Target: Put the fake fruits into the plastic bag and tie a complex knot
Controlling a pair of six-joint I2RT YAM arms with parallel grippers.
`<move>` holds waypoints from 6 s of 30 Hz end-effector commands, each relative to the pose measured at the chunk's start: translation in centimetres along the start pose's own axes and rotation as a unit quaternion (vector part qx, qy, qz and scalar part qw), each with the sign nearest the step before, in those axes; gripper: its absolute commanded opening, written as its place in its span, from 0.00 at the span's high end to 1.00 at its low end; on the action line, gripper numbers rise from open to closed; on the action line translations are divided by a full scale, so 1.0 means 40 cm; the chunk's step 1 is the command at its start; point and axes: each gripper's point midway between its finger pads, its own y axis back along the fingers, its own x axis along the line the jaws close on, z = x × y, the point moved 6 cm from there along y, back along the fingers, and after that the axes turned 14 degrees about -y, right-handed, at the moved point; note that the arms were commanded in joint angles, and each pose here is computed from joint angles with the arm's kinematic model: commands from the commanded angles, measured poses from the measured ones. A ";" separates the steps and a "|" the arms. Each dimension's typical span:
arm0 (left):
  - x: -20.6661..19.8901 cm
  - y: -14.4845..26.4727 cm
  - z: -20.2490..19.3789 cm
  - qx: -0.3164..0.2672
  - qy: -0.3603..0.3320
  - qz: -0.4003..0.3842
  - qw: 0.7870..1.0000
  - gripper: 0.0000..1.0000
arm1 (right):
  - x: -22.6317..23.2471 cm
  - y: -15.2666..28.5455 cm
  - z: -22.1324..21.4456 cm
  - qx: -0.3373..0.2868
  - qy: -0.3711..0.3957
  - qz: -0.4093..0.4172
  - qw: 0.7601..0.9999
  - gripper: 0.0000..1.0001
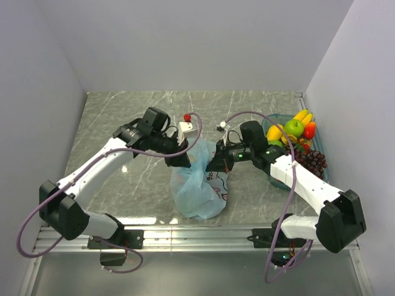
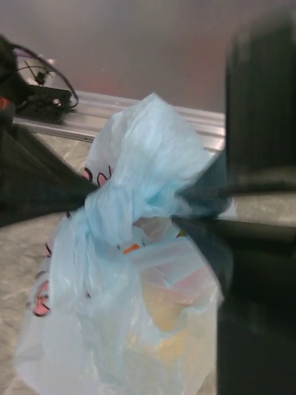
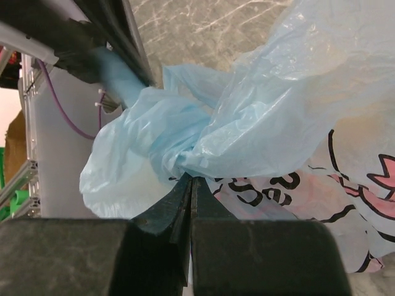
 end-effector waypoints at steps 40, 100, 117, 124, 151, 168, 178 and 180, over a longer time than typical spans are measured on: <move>0.127 0.137 -0.158 -0.008 0.058 0.135 0.989 0.41 | -0.163 0.187 -0.021 0.099 0.092 -0.143 0.980 0.25; 0.318 0.422 -0.508 0.098 0.233 0.426 0.869 1.00 | -0.395 0.328 -0.033 0.070 0.082 -0.434 0.895 1.00; 0.345 0.458 -0.510 0.081 0.216 0.422 0.877 1.00 | -0.409 0.333 0.011 0.043 0.049 -0.412 0.909 1.00; 0.466 0.497 -0.377 0.040 0.178 0.455 0.871 1.00 | -0.374 0.284 0.216 -0.001 0.079 -0.379 0.922 1.00; 0.637 0.500 -0.189 -0.058 0.179 0.440 0.878 0.03 | -0.300 0.202 0.442 -0.107 0.087 -0.290 0.947 0.11; 0.219 0.483 -0.189 -0.032 0.161 0.463 0.871 0.01 | -0.103 0.292 0.052 -0.021 -0.026 -0.257 0.966 0.06; 0.119 0.421 -0.291 -0.016 0.200 0.486 0.851 0.01 | -0.115 0.267 -0.054 -0.087 -0.023 -0.240 0.967 0.04; 0.122 0.432 -0.279 -0.016 0.199 0.493 0.847 0.01 | -0.112 0.268 -0.048 -0.095 -0.022 -0.239 0.966 0.03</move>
